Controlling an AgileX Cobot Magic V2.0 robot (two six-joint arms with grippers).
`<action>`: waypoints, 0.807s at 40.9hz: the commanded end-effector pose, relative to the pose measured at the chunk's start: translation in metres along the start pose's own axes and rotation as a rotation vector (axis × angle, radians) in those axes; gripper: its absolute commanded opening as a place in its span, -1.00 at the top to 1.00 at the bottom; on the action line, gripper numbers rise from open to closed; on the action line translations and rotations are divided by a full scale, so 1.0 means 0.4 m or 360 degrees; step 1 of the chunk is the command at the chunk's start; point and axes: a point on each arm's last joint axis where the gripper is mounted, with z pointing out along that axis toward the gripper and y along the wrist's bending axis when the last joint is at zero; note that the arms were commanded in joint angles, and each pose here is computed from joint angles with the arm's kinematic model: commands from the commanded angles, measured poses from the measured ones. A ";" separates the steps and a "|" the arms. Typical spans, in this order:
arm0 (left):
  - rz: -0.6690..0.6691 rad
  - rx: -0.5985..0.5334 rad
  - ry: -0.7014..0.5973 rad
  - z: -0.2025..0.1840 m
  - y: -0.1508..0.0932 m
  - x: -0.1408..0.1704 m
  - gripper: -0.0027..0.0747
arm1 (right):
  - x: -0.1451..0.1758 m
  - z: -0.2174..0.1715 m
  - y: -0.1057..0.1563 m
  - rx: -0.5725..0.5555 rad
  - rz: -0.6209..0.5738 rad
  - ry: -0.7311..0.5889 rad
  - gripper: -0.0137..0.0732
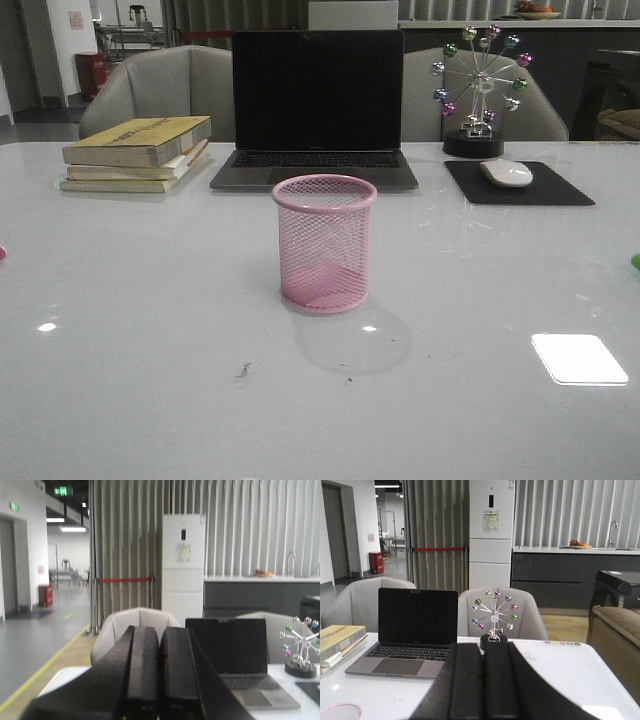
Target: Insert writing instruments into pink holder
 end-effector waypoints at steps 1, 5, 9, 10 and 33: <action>-0.0017 0.0005 0.0063 0.038 -0.002 -0.059 0.70 | -0.065 0.032 0.001 0.0015 -0.0035 -0.0003 0.48; -0.0017 0.0005 0.0241 0.081 -0.002 -0.061 0.70 | -0.062 0.066 0.001 0.0021 -0.0034 0.0157 0.48; -0.0018 0.0003 0.0425 0.114 -0.002 -0.032 0.70 | -0.031 0.099 -0.001 0.0027 -0.0032 0.0362 0.48; -0.0018 0.0003 0.0476 0.123 -0.002 -0.023 0.70 | -0.022 0.106 -0.001 0.0029 -0.0032 0.0410 0.48; -0.0023 -0.0006 0.1244 0.246 0.001 0.128 0.69 | 0.163 0.208 -0.009 0.0054 -0.0027 0.1181 0.43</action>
